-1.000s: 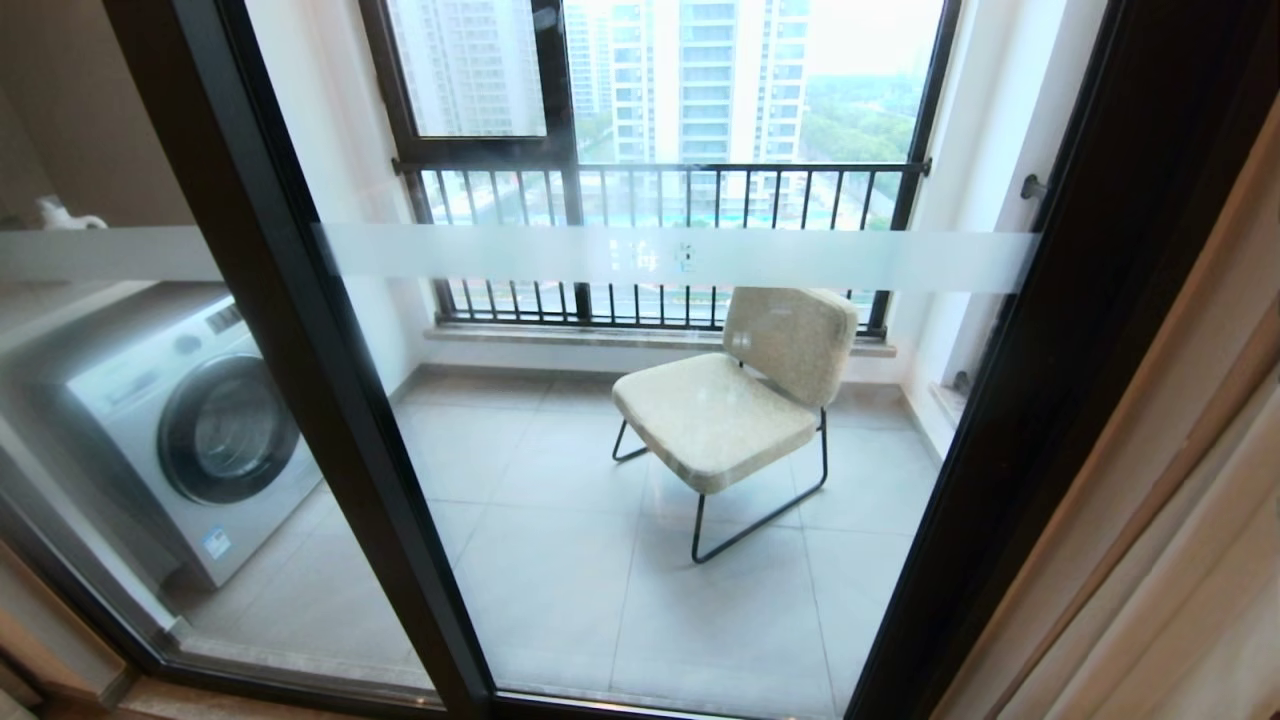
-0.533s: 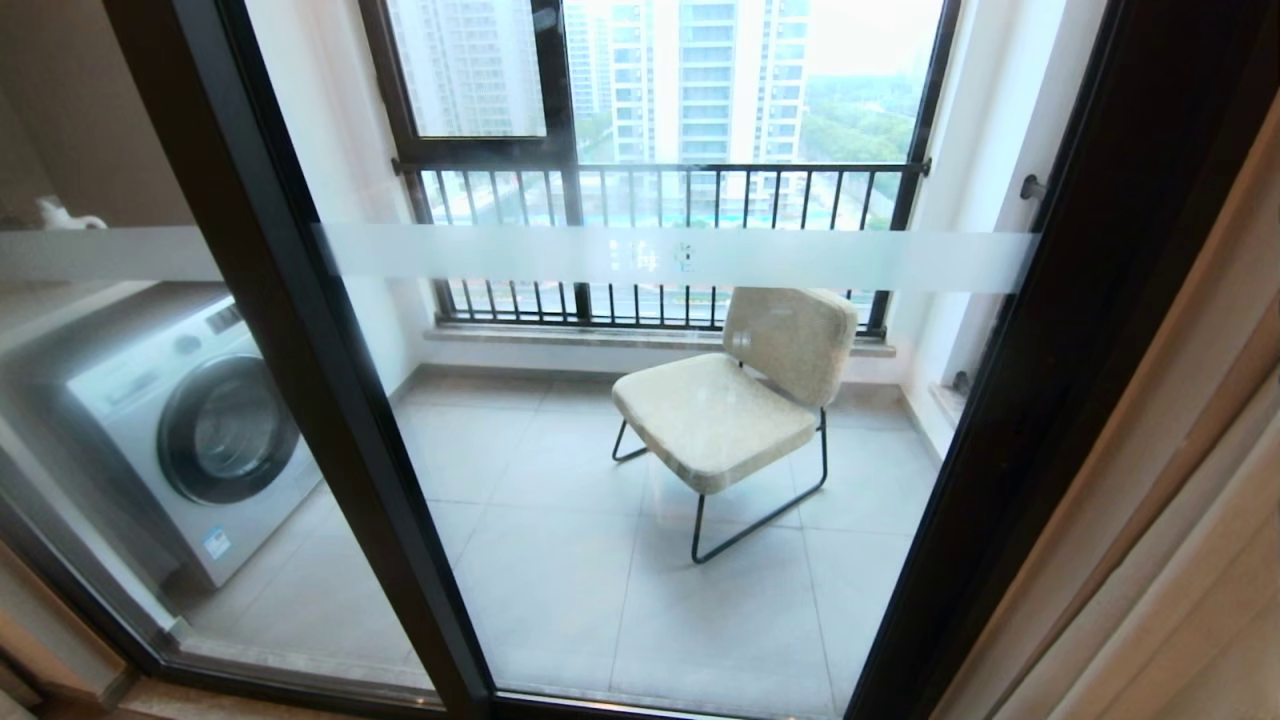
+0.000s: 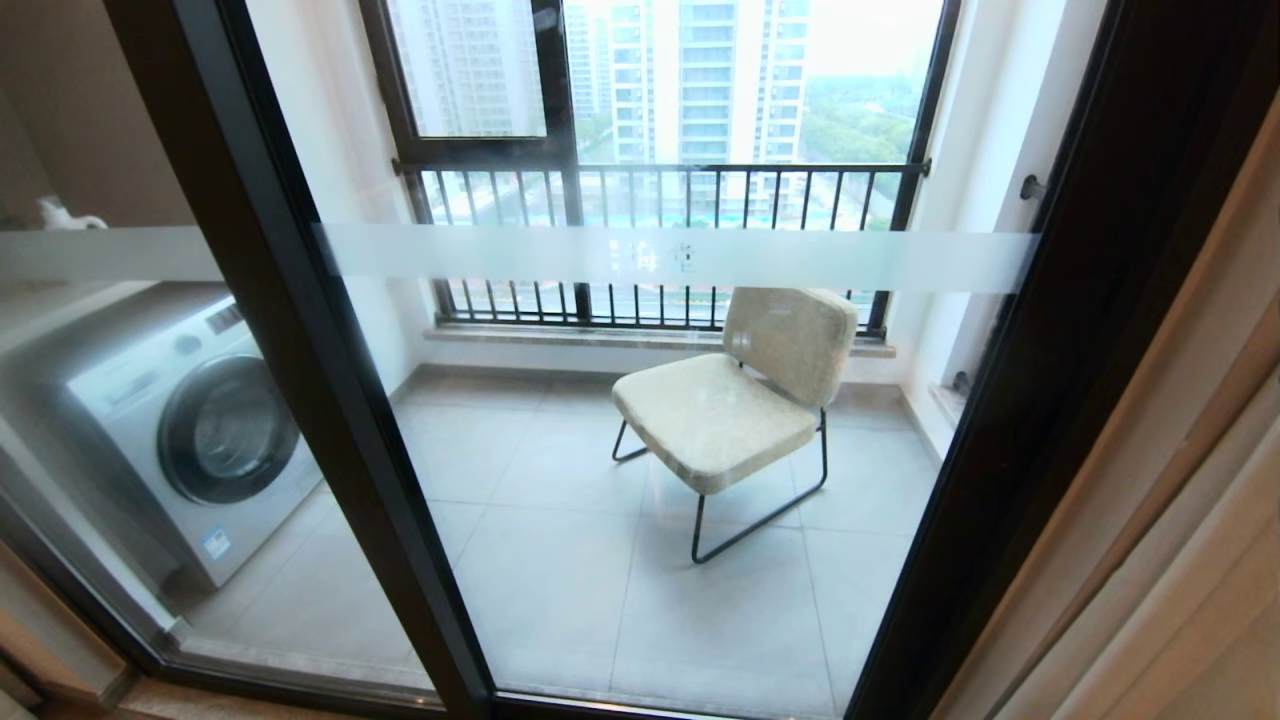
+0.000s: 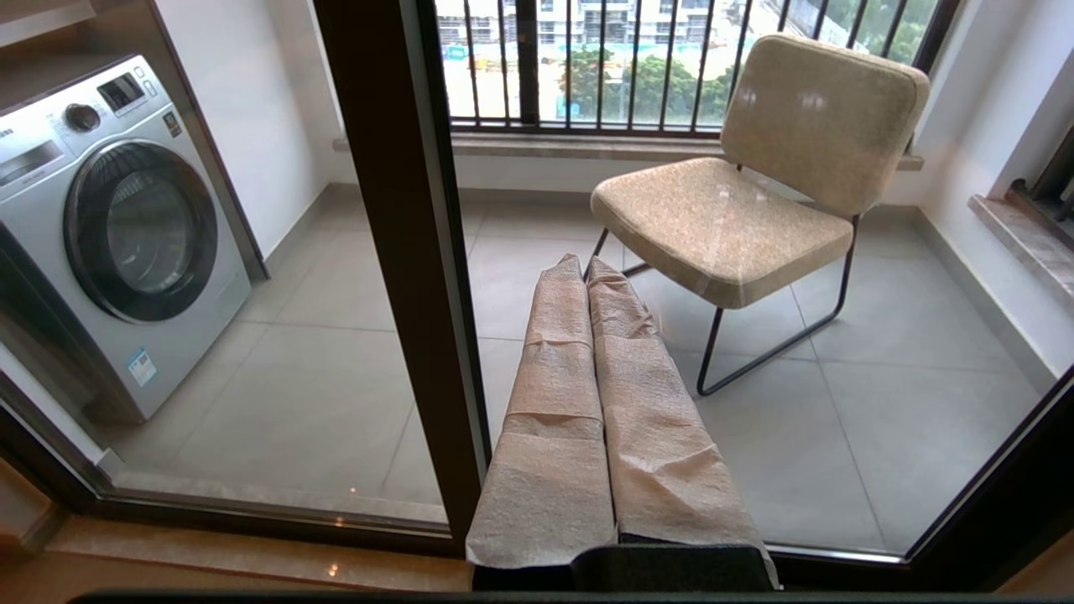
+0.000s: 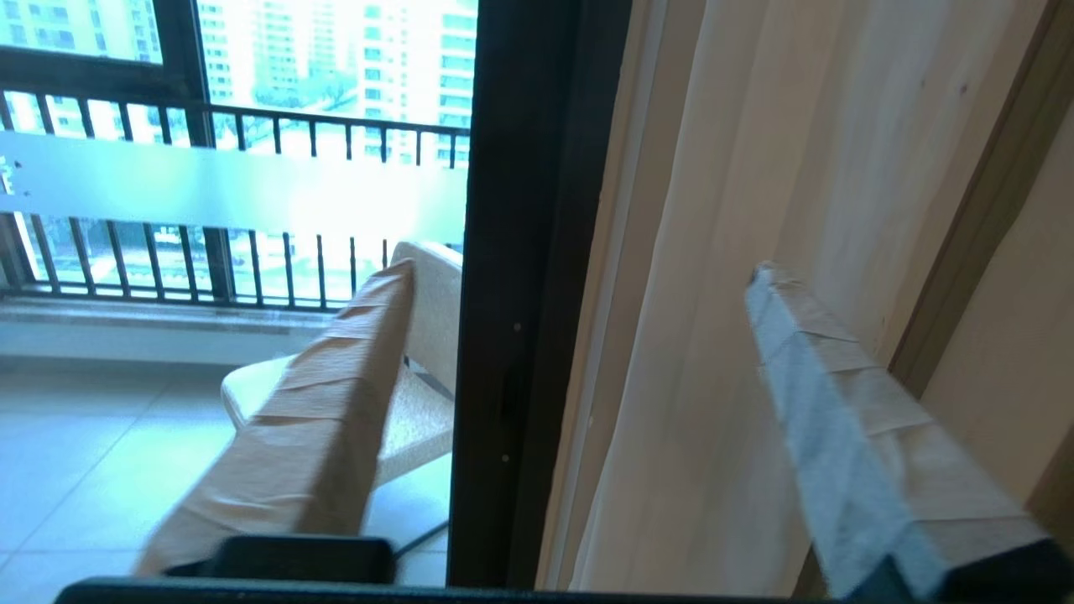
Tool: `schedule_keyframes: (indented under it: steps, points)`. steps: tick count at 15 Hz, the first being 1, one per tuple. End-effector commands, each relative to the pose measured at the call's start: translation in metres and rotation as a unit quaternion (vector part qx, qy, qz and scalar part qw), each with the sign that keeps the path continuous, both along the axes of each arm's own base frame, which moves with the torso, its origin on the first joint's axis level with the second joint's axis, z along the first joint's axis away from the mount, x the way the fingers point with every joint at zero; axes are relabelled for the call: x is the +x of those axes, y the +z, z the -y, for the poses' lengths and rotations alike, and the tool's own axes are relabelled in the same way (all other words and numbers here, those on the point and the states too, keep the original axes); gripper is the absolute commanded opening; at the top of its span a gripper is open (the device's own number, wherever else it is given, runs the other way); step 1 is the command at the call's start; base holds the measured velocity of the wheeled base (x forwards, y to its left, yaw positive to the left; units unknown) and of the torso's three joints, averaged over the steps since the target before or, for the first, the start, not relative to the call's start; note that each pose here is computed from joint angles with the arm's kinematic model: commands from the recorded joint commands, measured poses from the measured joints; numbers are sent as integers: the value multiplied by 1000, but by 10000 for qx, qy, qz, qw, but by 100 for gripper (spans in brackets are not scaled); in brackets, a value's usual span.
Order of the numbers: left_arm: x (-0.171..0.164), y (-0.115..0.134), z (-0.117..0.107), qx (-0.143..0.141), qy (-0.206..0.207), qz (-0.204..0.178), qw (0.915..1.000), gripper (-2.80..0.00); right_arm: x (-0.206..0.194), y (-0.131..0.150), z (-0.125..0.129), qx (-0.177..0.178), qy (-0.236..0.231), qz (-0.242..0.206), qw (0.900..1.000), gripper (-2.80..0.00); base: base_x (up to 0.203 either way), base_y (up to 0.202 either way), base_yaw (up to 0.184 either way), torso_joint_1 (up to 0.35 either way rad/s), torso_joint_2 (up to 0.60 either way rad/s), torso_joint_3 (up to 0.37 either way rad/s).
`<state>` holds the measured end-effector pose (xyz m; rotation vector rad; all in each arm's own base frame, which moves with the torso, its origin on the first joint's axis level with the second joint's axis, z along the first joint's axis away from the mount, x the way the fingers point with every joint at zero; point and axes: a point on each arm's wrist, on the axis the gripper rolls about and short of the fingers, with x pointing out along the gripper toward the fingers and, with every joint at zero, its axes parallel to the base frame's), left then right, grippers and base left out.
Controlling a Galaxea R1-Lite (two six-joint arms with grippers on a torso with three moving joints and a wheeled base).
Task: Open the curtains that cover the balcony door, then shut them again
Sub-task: Pull the inner curtains open on both sides
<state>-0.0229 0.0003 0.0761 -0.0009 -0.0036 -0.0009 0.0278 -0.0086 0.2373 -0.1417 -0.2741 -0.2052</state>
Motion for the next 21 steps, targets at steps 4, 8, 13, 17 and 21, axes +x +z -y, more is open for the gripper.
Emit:
schedule_keyframes:
  steps: [4, 8, 13, 17, 21]
  points:
    - [0, 0, 0, -3, 4, 5, 10000, -280, -2, -5, -4, 59, 268, -92, 9996, -280, 0, 0, 0, 0, 0, 0]
    - [0, 0, 0, -3, 4, 5, 10000, -280, 0, -13, -4, 95, 378, -214, 9990, -280, 0, 0, 0, 0, 0, 0]
    - [0, 0, 0, -3, 4, 5, 10000, -280, 2, -34, -6, 101, 534, -530, 9971, -280, 0, 0, 0, 0, 0, 0]
    - [0, 0, 0, -3, 4, 5, 10000, -280, -5, -65, -8, 98, 761, -772, 9941, -280, 0, 0, 0, 0, 0, 0]
    - [0, 0, 0, -3, 4, 0, 10000, -280, -15, -98, -9, 93, 1017, -945, 9903, -280, 0, 0, 0, 0, 0, 0]
